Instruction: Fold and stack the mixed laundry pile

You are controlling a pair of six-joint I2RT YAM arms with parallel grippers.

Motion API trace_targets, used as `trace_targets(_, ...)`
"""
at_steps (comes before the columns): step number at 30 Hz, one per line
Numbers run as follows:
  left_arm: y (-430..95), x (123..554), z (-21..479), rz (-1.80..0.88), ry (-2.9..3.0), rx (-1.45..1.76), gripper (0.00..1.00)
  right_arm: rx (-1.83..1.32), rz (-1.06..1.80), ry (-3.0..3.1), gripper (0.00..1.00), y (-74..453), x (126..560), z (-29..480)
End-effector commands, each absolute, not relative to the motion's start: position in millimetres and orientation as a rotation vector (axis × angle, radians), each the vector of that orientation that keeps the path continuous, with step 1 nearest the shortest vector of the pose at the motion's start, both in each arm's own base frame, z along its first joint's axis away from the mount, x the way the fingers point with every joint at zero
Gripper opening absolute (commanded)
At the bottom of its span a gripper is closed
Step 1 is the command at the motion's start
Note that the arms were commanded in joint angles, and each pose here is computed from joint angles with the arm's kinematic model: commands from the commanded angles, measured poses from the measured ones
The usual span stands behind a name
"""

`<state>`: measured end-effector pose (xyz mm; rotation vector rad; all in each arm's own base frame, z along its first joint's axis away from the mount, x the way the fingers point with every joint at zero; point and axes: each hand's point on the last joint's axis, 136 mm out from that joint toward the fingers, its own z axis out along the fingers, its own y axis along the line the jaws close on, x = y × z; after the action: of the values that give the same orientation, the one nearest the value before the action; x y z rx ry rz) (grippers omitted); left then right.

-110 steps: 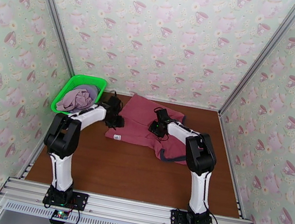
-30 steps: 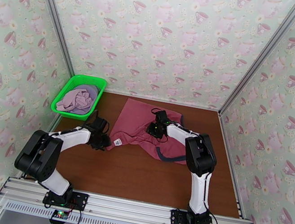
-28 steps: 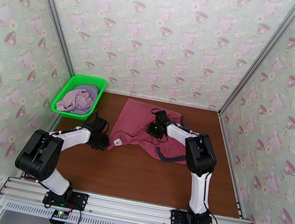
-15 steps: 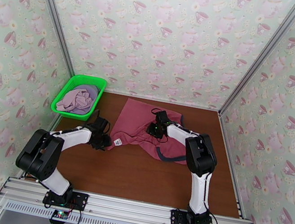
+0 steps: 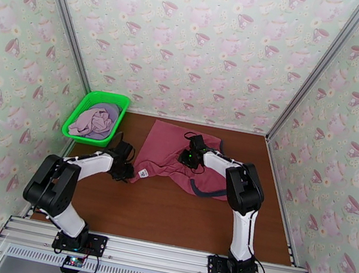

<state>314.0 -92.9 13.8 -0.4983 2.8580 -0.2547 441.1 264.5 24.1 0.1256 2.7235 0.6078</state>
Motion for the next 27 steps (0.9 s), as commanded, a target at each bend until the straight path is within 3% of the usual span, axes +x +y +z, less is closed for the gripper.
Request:
trace_targets(1,-81,346,-7,-0.153,2.791,-0.432,0.22,0.165,0.454,2.944,0.33,239,396,-29)
trace_targets(5,-85,352,-11,-0.17,2.781,-0.415,0.01,0.154,0.459,2.943,0.33,240,394,-26)
trace_targets(6,-84,354,-6,-0.157,2.765,-0.417,0.0,0.148,0.458,2.939,0.33,240,394,-24)
trace_targets(10,-80,370,39,-0.146,2.649,-0.403,0.0,0.112,0.442,2.916,0.34,236,392,-7)
trace_targets(19,-35,386,202,0.09,2.237,-0.322,0.0,0.159,0.437,2.872,0.35,217,362,22)
trace_targets(27,-24,375,200,0.118,2.22,-0.346,0.0,0.131,0.45,2.793,0.52,205,333,68)
